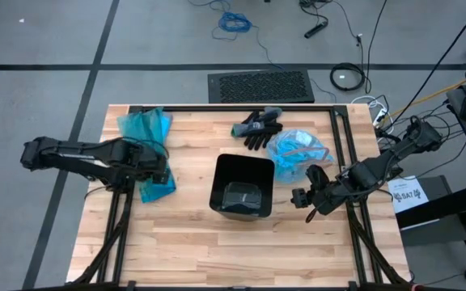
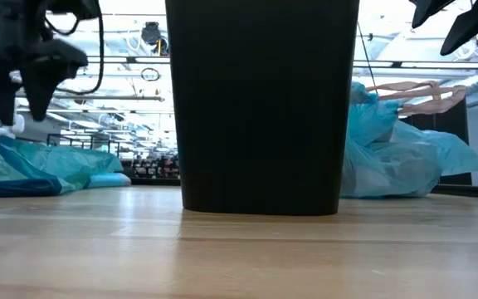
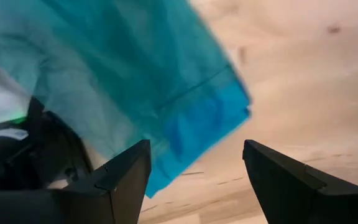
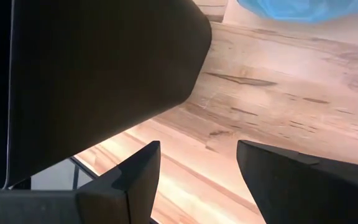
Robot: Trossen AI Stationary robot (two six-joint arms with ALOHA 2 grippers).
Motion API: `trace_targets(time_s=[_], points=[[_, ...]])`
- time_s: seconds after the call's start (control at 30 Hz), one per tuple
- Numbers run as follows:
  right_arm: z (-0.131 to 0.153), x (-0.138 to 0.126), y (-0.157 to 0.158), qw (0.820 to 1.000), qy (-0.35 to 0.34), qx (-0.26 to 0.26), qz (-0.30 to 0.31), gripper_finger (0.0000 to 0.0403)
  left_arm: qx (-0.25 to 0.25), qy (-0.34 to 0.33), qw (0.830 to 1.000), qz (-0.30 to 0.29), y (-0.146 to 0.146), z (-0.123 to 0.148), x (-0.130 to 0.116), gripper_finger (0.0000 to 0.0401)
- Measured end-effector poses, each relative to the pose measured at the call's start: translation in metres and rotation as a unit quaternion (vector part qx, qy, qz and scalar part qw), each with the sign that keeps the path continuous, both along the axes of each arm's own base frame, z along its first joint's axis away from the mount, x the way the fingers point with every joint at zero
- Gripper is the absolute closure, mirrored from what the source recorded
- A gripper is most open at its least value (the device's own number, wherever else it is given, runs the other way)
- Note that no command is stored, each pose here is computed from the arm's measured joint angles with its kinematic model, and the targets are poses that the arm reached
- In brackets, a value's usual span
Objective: Place trash/remove bag and relplace
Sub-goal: Put the blue trash bag into the black trash bin
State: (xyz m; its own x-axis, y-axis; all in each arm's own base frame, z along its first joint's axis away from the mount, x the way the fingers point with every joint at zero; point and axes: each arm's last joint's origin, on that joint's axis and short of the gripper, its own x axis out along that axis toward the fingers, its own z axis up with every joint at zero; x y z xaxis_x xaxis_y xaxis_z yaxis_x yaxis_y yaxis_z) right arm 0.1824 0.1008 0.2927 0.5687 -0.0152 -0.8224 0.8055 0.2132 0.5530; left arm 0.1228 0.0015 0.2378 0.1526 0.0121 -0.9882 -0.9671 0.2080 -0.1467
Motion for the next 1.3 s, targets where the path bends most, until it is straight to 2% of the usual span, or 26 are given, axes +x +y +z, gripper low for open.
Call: trace_targets(time_s=[0.13,0.3,0.4,0.6,0.77,0.87,0.93,1.07,1.13,1.3], points=[[0.000,0.000,0.000,1.000,0.000,-0.005,0.008,0.0198,-0.021,0.015,1.000,0.006,0.000,-0.015,0.000,0.0144],[0.000,0.000,0.000,1.000,0.000,-0.014,0.021,0.0198,-0.016,0.002,1.000,0.014,0.003,-0.017,0.007,0.0144],[0.000,0.000,0.000,1.000,-0.001,-0.015,0.024,0.0198,-0.015,0.016,0.999,0.023,0.005,-0.020,0.010,0.0144],[0.003,0.003,0.002,0.998,-0.022,-0.022,0.050,0.0198,-0.070,0.062,0.994,0.055,0.006,-0.031,0.020,0.0144],[0.005,0.005,0.003,0.996,-0.037,-0.031,0.074,0.0198,-0.082,0.080,0.992,0.057,0.007,-0.042,0.033,0.0149],[0.005,0.006,0.004,0.996,-0.041,-0.031,0.079,0.0198,-0.084,0.067,0.993,0.056,0.007,-0.047,0.042,0.0182],[0.005,0.006,0.005,0.995,-0.041,-0.030,0.081,0.0198,-0.082,0.056,0.994,0.056,0.008,-0.050,0.048,0.0220],[0.005,0.004,0.008,0.994,-0.042,-0.034,0.093,0.0198,-0.076,0.037,0.995,0.050,0.009,-0.054,0.056,0.0325],[0.005,0.003,0.009,0.993,-0.042,-0.035,0.100,0.0198,-0.076,0.015,0.997,0.028,0.009,-0.053,0.060,0.0377],[0.005,0.002,0.011,0.993,-0.042,-0.036,0.105,0.0198,-0.072,-0.028,0.997,-0.017,0.005,-0.035,0.069,0.0396]])
